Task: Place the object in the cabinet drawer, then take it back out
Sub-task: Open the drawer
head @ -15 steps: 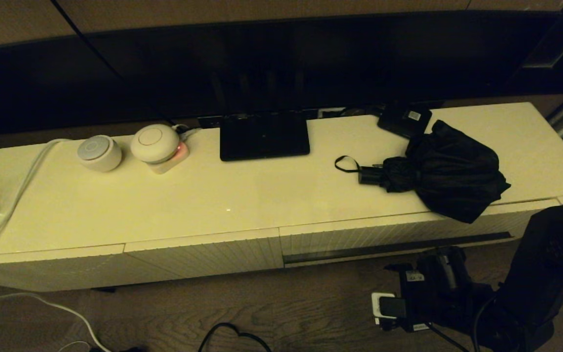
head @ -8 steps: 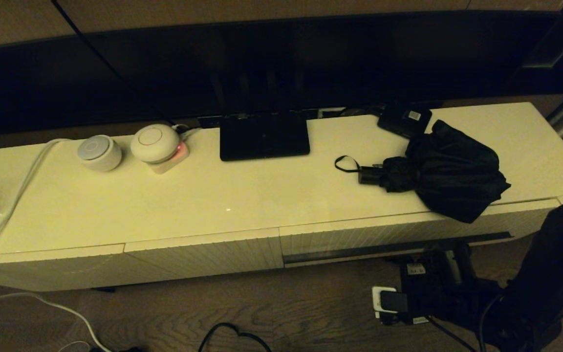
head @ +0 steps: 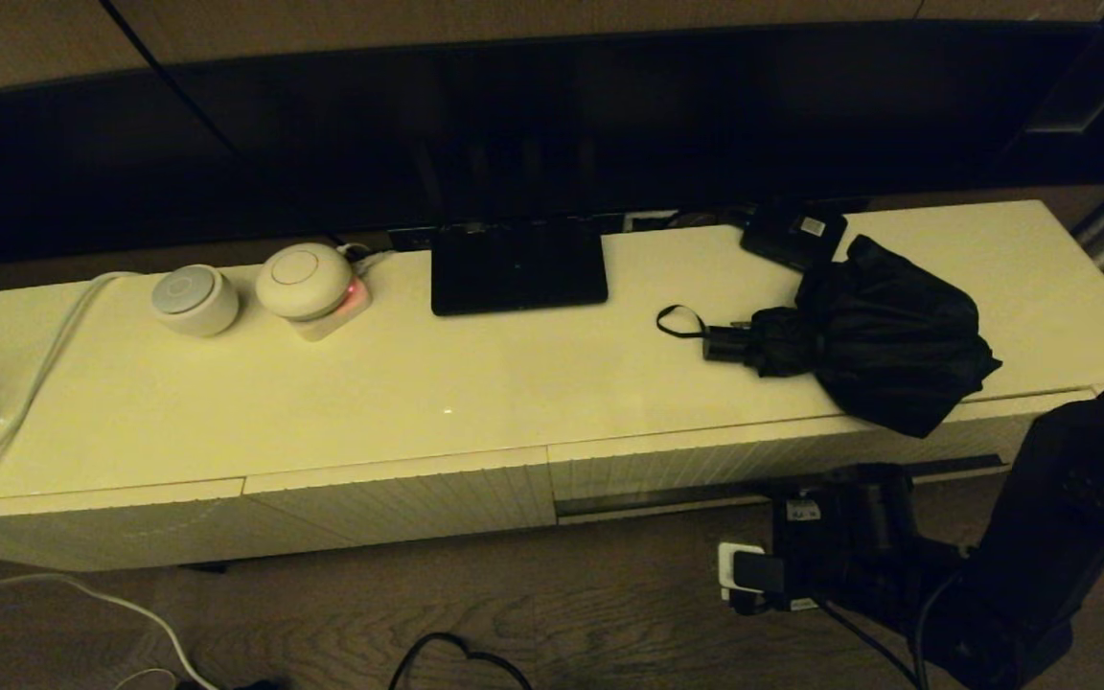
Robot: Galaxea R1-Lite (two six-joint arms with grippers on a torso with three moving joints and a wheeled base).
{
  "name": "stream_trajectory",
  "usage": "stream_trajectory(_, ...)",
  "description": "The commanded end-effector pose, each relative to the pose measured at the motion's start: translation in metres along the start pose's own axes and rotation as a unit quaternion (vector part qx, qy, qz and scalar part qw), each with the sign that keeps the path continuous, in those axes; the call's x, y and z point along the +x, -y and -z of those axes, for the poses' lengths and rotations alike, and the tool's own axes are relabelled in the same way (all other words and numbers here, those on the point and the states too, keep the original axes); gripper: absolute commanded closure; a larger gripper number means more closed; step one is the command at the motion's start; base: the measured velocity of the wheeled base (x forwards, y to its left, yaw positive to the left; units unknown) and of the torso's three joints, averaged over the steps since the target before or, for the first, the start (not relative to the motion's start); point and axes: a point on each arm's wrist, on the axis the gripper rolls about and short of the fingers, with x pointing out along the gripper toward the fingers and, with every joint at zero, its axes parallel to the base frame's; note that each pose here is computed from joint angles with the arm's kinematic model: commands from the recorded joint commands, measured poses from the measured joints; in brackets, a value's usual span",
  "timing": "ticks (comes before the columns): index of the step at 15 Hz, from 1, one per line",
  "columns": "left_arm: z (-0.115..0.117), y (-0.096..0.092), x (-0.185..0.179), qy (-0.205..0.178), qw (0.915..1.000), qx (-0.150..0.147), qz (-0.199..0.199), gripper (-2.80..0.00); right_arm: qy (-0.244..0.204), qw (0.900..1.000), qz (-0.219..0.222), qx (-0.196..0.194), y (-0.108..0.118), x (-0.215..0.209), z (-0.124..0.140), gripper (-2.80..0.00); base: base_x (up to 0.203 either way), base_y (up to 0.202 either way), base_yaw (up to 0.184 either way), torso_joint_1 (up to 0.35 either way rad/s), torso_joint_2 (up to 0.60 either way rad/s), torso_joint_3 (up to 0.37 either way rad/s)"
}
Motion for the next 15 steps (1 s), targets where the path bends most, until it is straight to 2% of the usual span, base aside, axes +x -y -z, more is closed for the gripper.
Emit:
stream_trajectory(1,0.001,0.000,0.000,-0.001,1.0000,0.000,0.000,0.00,-0.002,1.000,-0.005,-0.003,-0.004,0.006,0.002,-2.80,0.000,0.000,0.000,0.000,0.00,0.000)
stream_trajectory(7,0.001,0.000,0.000,-0.001,1.0000,0.000,0.000,0.00,-0.001,1.000,0.007,0.000,0.003,0.014,0.003,-2.80,0.000,0.000,0.000,0.000,0.00,0.000)
stream_trajectory(15,0.001,0.000,0.000,-0.001,1.0000,0.000,0.000,0.00,-0.007,1.000,-0.010,0.001,-0.009,0.027,0.006,-2.80,0.000,0.000,0.000,0.000,0.00,0.000)
